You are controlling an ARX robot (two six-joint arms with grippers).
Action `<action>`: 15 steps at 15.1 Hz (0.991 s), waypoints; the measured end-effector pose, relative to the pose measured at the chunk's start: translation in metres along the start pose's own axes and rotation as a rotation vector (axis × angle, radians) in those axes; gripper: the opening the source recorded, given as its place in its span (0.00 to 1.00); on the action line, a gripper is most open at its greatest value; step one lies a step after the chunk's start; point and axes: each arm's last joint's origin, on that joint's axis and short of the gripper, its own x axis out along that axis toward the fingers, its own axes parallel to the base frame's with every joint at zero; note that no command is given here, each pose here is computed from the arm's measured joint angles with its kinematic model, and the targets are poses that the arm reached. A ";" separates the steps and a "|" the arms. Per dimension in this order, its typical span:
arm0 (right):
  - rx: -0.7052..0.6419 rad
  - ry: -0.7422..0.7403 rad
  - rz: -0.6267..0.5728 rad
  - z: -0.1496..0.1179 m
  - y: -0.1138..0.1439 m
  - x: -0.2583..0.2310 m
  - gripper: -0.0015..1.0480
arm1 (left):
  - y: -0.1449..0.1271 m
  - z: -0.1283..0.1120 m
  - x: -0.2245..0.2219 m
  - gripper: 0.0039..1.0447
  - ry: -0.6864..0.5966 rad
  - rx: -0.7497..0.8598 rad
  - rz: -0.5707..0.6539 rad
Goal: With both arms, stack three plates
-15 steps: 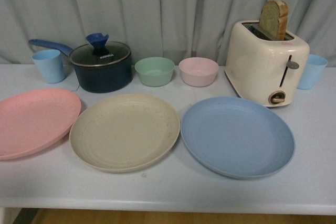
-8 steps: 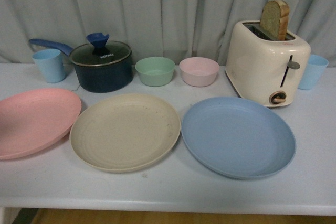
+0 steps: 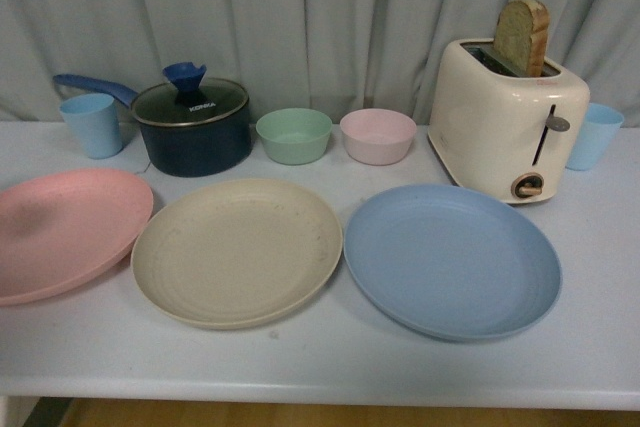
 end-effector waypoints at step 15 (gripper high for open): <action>0.000 0.000 0.000 0.000 0.000 0.000 0.94 | -0.003 -0.055 0.043 0.94 0.092 -0.038 -0.107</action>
